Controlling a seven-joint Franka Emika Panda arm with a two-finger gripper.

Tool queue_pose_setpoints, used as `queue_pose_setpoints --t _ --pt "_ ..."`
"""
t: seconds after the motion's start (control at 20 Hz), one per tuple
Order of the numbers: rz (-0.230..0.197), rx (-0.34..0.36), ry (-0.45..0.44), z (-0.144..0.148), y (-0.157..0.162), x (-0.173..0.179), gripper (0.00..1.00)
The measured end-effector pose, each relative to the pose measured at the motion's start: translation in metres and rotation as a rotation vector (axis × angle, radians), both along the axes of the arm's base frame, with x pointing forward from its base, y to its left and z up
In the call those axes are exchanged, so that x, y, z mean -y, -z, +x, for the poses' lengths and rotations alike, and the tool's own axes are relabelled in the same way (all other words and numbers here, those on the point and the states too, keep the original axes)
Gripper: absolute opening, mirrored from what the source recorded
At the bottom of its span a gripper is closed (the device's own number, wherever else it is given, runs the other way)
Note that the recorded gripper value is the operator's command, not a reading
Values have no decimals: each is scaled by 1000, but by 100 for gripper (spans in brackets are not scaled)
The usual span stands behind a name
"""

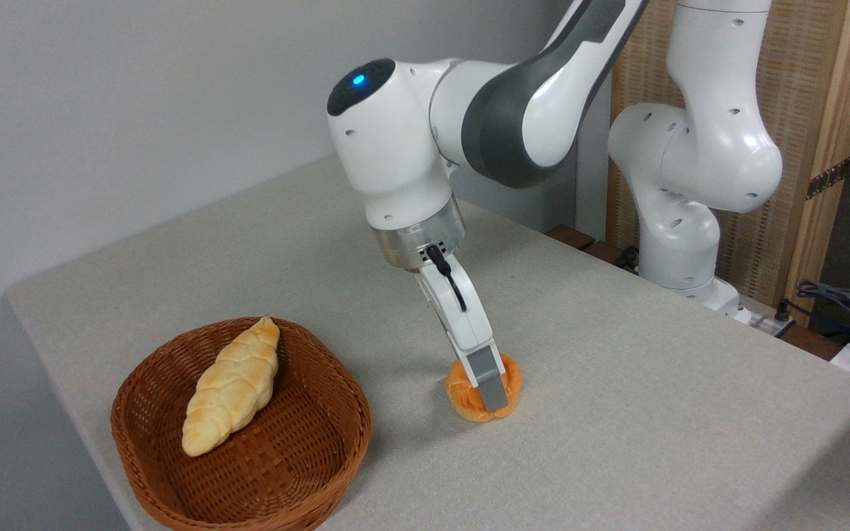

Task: Put bread into the basket
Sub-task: 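Close the gripper around the orange bun, then lift the orange bun and carry it over the wicker basket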

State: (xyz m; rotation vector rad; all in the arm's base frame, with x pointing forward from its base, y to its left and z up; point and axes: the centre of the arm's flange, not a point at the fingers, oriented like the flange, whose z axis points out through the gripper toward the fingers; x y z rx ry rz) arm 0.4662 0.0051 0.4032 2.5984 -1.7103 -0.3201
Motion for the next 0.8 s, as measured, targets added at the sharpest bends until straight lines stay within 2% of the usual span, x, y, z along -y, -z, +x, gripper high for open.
queue_pose_setpoints --t 0.35,0.6,0.7,0.8 --pt "0 -7 0 0 4 0 38" --pt "1 -8 -1 0 3 0 38" --pt "1 -6 -2 1 -1 -1 38" --pt "-8 -9 -14 7 -17 0 37"
